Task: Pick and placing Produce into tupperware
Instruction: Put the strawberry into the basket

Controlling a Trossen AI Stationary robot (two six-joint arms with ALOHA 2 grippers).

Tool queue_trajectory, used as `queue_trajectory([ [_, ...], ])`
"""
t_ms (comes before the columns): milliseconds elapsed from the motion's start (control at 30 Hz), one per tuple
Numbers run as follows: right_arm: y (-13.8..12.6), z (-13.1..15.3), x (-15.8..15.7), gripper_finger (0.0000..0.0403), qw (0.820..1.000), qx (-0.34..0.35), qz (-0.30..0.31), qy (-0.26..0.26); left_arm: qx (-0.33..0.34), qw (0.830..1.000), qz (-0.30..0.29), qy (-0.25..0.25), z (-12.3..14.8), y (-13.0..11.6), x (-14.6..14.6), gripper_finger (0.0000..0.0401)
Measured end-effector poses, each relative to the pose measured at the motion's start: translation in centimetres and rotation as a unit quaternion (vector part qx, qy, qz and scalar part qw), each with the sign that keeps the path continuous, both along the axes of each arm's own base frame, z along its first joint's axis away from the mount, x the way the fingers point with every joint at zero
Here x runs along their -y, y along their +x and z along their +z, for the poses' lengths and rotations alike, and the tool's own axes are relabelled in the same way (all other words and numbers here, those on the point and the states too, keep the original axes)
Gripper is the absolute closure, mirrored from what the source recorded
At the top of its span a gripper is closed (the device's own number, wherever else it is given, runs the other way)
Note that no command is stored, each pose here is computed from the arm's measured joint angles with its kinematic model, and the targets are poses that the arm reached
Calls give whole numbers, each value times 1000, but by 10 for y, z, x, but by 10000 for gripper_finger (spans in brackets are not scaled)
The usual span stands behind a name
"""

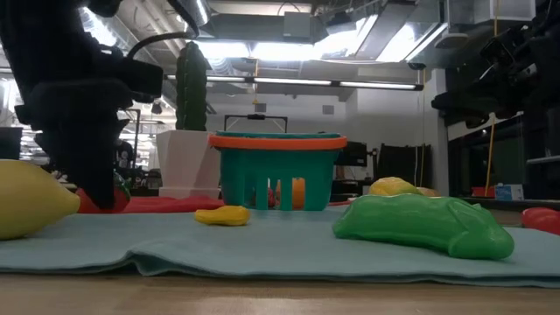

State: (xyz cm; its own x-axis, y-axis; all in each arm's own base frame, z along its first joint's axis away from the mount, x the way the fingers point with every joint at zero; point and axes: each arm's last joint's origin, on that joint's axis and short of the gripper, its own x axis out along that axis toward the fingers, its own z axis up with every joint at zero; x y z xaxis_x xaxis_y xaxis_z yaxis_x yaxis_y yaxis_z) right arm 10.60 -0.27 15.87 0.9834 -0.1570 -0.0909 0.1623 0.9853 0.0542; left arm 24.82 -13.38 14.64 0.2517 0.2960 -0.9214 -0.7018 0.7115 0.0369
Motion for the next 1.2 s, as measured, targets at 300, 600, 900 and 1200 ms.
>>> queue_trajectory([
  [300,0,0,0,330,1000,0,0,0,-3,1000,-1,-3,-1,0,0,110],
  [600,0,0,0,330,1000,0,0,0,1,1000,17,-6,-1,6,-9,110],
  [900,0,0,0,330,1000,0,0,0,-11,999,15,-28,-1,5,-8,110],
  [1200,0,0,0,330,1000,0,0,0,-8,1000,14,-19,-1,6,-9,110],
])
